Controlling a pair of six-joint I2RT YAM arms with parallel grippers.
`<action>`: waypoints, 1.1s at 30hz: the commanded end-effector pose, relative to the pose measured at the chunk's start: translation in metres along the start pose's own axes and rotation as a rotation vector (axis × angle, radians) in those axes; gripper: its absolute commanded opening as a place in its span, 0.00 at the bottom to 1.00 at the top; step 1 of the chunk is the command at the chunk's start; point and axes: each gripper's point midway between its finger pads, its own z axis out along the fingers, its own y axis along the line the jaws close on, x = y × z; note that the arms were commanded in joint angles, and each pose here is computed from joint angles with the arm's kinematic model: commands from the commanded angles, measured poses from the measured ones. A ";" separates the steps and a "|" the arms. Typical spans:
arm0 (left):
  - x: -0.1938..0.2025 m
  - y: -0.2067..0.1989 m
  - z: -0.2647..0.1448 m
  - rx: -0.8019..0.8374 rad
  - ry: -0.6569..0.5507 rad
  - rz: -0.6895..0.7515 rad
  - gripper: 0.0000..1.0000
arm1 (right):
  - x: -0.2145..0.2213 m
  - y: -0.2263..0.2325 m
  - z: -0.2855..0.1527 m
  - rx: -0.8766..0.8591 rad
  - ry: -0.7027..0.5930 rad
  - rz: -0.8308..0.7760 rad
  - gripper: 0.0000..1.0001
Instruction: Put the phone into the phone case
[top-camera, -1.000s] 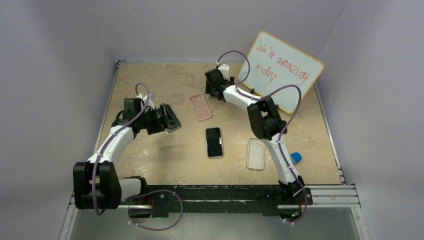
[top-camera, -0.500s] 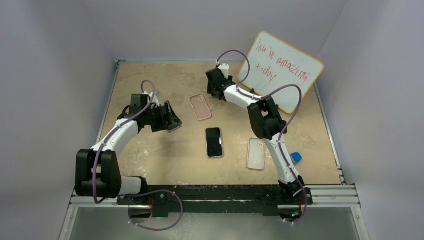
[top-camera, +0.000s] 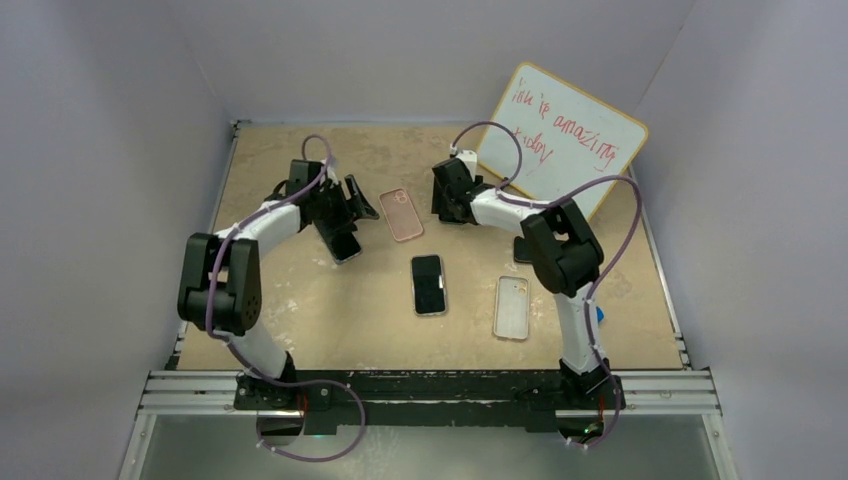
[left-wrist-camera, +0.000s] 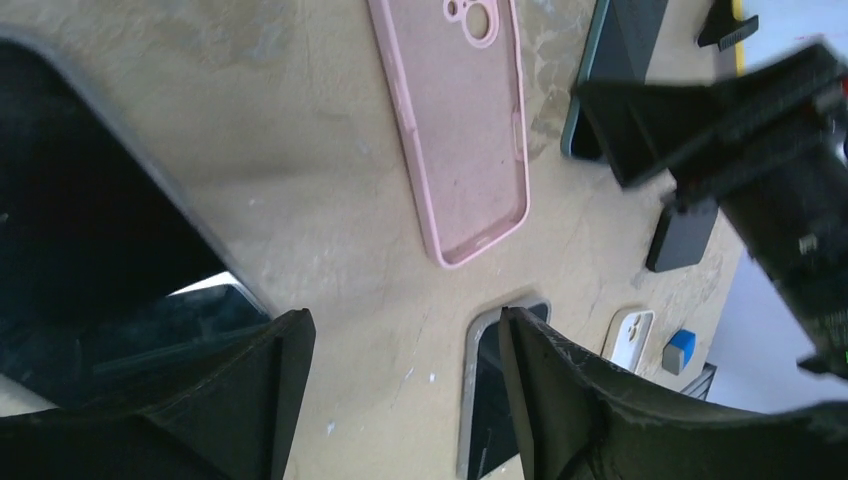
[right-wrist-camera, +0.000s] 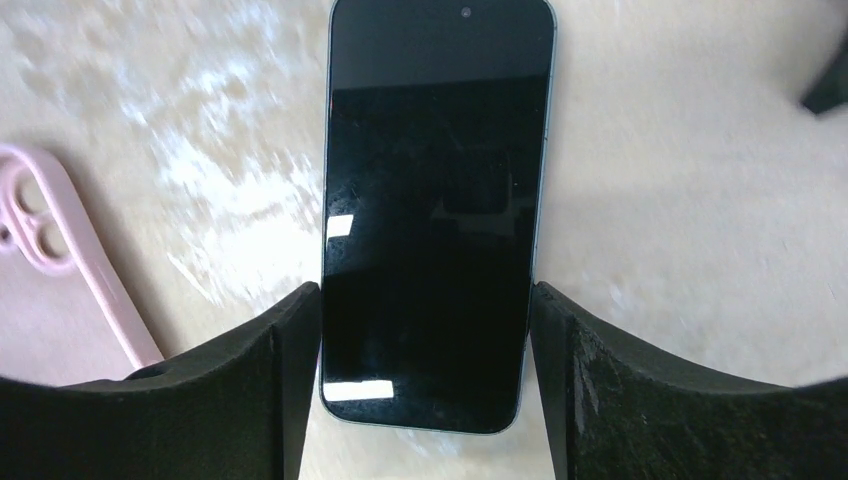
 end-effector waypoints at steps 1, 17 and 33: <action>-0.035 -0.032 0.023 0.035 -0.082 0.014 0.69 | 0.024 -0.010 -0.030 -0.042 0.073 0.045 0.49; -0.039 -0.018 0.092 -0.044 -0.031 -0.018 0.56 | 0.075 -0.022 -0.086 -0.110 0.148 0.036 0.45; -0.015 -0.001 0.106 -0.187 0.052 0.053 0.25 | 0.095 -0.020 -0.113 -0.171 0.158 0.041 0.41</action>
